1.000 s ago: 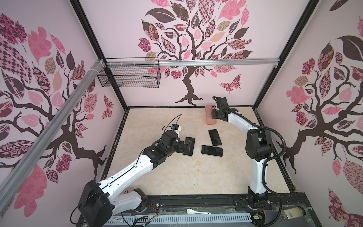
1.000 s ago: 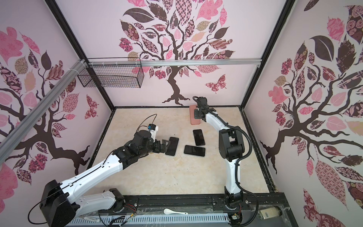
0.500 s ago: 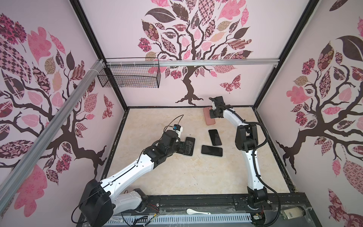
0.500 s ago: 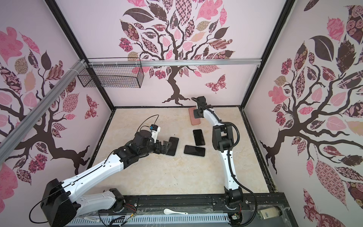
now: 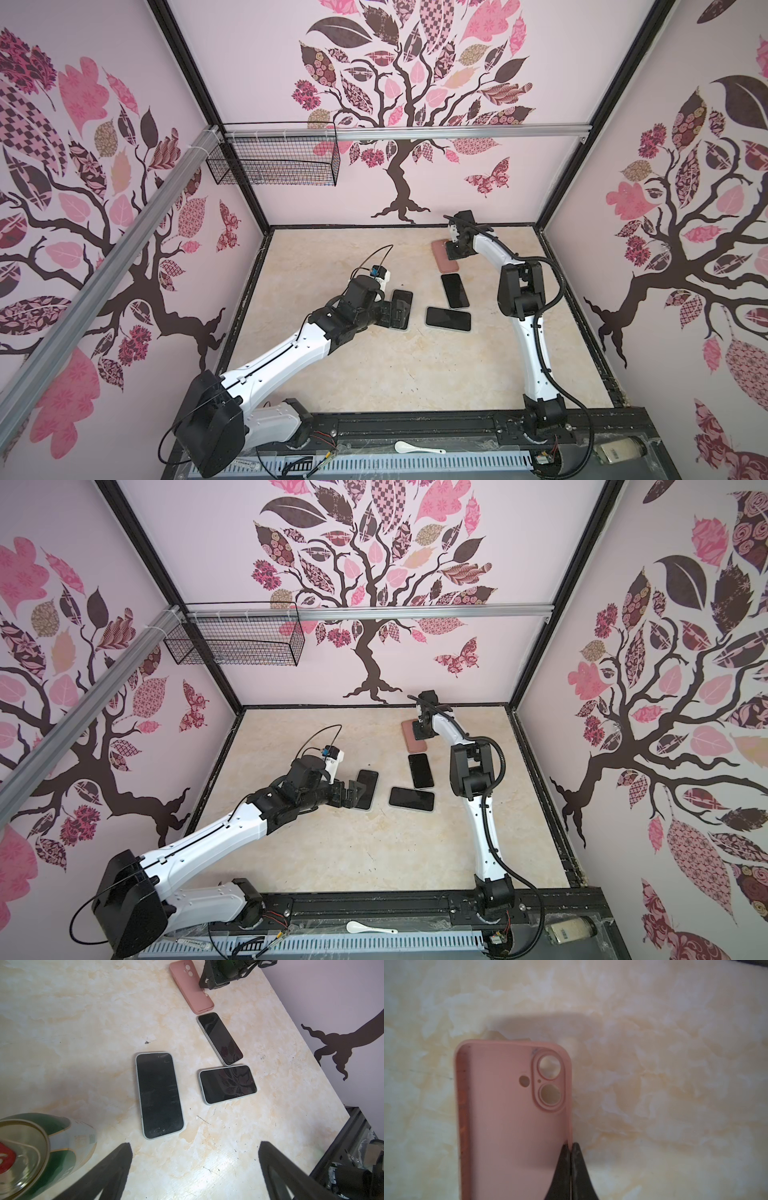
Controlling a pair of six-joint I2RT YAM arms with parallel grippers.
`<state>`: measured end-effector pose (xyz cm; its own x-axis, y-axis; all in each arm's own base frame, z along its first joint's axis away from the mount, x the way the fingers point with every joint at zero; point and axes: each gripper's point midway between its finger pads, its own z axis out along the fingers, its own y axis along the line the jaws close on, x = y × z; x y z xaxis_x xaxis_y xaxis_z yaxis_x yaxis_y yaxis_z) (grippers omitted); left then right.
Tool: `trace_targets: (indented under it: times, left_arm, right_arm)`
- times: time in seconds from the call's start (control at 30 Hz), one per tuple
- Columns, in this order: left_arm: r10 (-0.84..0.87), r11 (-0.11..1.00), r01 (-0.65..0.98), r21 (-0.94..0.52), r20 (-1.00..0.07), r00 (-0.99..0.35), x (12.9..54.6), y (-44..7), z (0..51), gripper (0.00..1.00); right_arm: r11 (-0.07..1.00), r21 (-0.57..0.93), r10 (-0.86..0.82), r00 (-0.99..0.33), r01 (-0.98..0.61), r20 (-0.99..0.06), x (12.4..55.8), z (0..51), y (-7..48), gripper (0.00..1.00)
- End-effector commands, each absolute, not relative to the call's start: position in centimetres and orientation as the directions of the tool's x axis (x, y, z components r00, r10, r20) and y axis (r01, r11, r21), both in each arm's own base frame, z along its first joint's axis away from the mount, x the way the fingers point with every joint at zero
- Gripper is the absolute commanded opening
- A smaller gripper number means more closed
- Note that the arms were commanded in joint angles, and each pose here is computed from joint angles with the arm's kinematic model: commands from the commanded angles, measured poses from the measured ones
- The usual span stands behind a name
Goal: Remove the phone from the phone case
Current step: 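Lower the pink case flat near the far edge and open the right gripper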
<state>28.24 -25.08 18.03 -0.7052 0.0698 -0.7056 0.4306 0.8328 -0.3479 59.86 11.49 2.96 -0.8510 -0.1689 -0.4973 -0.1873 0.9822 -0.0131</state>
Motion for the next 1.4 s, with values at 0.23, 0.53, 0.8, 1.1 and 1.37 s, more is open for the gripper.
trace_targets:
  times: [0.23,0.53,0.8,1.1,1.37]
  left_arm:
    - [0.080,0.814,0.452,-0.365,-0.700,-0.710,27.9,-25.5,17.9,0.98]
    - [0.077,0.805,0.455,-0.381,-0.693,-0.717,27.3,-25.4,17.8,0.98]
    - [0.082,0.790,0.464,-0.400,-0.682,-0.726,26.7,-25.5,17.8,0.98]
    - [0.075,0.784,0.463,-0.413,-0.677,-0.732,26.4,-25.5,18.0,0.98]
    - [0.020,0.807,0.419,-0.416,-0.689,-0.724,26.5,-24.4,18.9,0.98]
  right_arm:
    - [0.981,0.013,-0.168,-0.887,-0.192,-0.429,56.1,3.6,10.7,0.00]
    - [0.985,0.031,-0.143,-0.908,-0.168,-0.394,53.0,3.8,10.3,0.00]
    - [0.990,-0.018,-0.136,-0.913,-0.140,-0.384,50.4,4.2,8.8,0.00]
    - [0.991,0.004,-0.121,-0.923,-0.132,-0.365,50.1,3.6,9.1,0.10]
    - [0.995,0.028,-0.080,-0.909,-0.101,-0.410,51.6,5.7,9.3,0.36]
